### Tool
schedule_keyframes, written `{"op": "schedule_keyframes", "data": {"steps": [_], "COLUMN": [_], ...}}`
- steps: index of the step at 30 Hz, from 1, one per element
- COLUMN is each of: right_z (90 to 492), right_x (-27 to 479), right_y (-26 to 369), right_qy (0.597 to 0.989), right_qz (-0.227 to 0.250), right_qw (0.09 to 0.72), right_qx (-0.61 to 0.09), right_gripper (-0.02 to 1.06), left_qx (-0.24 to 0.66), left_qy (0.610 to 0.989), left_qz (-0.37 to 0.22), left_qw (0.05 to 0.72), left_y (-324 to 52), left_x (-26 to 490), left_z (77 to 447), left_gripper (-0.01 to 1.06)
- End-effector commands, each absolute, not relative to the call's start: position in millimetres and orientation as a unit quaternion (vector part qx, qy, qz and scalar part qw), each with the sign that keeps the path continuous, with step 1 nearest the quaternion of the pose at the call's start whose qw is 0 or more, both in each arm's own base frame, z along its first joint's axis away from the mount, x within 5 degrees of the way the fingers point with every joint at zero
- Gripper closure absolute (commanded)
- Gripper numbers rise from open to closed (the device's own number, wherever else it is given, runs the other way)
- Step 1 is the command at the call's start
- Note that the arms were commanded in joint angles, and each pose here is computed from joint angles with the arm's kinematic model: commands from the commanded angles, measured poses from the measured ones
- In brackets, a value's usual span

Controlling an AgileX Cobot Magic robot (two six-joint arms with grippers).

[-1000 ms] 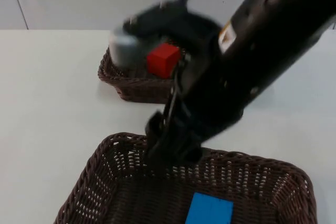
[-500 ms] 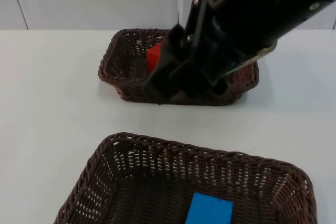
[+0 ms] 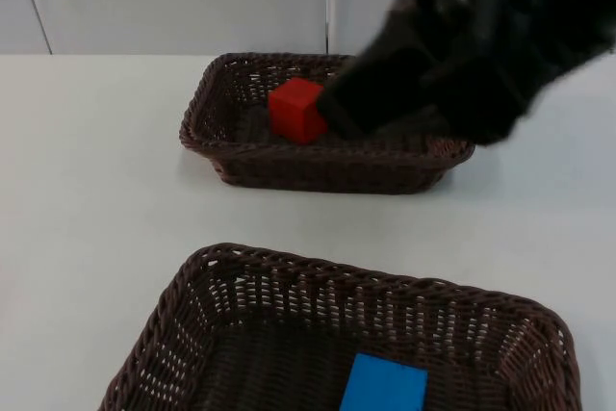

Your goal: Pick up one cube with the left hand and place it into the upper basket. Pick up one cube with the right hand and place it into the lower basket.

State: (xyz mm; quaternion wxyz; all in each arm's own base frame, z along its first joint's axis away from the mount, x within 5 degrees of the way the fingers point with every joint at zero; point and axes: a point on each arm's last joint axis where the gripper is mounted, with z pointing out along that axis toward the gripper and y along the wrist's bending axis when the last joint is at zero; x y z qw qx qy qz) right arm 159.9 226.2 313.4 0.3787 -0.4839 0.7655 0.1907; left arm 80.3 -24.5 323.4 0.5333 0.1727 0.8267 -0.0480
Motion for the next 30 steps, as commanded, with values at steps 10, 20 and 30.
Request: {"op": "schedule_keyframes", "data": {"steps": [10,20,30], "right_z": [305,316,313], "right_x": [119,96,75], "right_y": [169,139,112], "right_qy": [0.748,0.73,0.721], "right_qz": [0.205,0.227,0.243], "right_qw": [0.423,0.465,0.484], "right_qx": [-0.467,-0.446,-0.432], "right_gripper": [0.34,0.34,0.34], "left_qx": [0.164,0.174,0.177], "left_qy": [0.843,0.814,0.783], "left_qz": [-0.072,-0.068,-0.067], "left_qw": [0.508,0.549,0.592], "left_y": [-26,-20,-3], "left_x": [76,54,0], "left_z": [318,325,319], "left_gripper": [0.22,0.22,0.22]}}
